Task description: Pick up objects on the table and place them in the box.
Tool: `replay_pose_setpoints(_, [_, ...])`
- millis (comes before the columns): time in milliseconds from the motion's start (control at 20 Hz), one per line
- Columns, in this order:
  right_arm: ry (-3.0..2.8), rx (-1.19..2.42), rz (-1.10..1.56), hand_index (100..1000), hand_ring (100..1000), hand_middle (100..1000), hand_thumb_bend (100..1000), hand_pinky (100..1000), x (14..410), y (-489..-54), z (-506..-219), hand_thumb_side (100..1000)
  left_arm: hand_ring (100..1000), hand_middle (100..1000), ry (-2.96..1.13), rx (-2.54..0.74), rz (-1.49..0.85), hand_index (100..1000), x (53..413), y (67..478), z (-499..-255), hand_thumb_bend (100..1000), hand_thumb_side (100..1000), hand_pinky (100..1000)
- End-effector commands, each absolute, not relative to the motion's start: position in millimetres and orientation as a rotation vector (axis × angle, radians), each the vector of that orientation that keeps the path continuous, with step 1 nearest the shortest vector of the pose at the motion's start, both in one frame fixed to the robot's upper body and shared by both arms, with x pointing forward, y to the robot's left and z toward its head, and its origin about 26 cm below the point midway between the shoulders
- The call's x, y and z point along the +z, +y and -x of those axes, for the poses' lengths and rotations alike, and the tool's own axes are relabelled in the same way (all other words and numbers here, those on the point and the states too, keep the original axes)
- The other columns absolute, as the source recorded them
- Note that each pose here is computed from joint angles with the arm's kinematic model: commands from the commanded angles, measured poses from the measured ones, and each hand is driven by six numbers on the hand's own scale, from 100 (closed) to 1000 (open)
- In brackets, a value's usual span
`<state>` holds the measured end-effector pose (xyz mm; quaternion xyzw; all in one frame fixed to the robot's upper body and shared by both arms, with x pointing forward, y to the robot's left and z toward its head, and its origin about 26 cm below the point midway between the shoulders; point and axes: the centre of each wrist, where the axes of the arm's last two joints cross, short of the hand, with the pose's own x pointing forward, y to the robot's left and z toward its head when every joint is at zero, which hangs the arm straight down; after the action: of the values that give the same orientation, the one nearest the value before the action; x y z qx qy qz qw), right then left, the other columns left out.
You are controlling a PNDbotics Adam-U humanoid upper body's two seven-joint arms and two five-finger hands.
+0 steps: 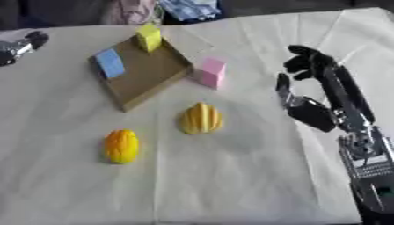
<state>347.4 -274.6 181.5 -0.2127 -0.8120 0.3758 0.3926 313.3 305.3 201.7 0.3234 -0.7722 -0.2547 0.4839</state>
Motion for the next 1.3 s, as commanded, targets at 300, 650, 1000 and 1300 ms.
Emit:
replay_pose_setpoints(300, [-1.863,1.348,0.550,929,810,788,139,739,221.1,-285.8,-391.5,351,592,653,-1.937,-0.439,-0.634,788,173.2,300.7,-292.1,597,454,679])
replay_pose_setpoints(650, [-1.656,1.514,0.461,951,859,839,274,774,218.1,-262.1,-453.3,393,587,646,-1.913,-0.302,-0.481,780,140.1,291.6,-287.3,592,459,676])
replay_pose_setpoints(1000, [-1.522,1.614,0.477,977,898,875,359,802,202.1,-232.9,-484.6,396,587,646,-1.896,-0.264,-0.409,781,124.8,283.6,-285.6,589,465,677])
replay_pose_setpoints(1300, [-1.516,1.605,0.483,975,895,870,362,800,190.6,-223.5,-491.7,399,588,648,-1.894,-0.264,-0.384,782,121.5,279.5,-285.7,588,470,678])
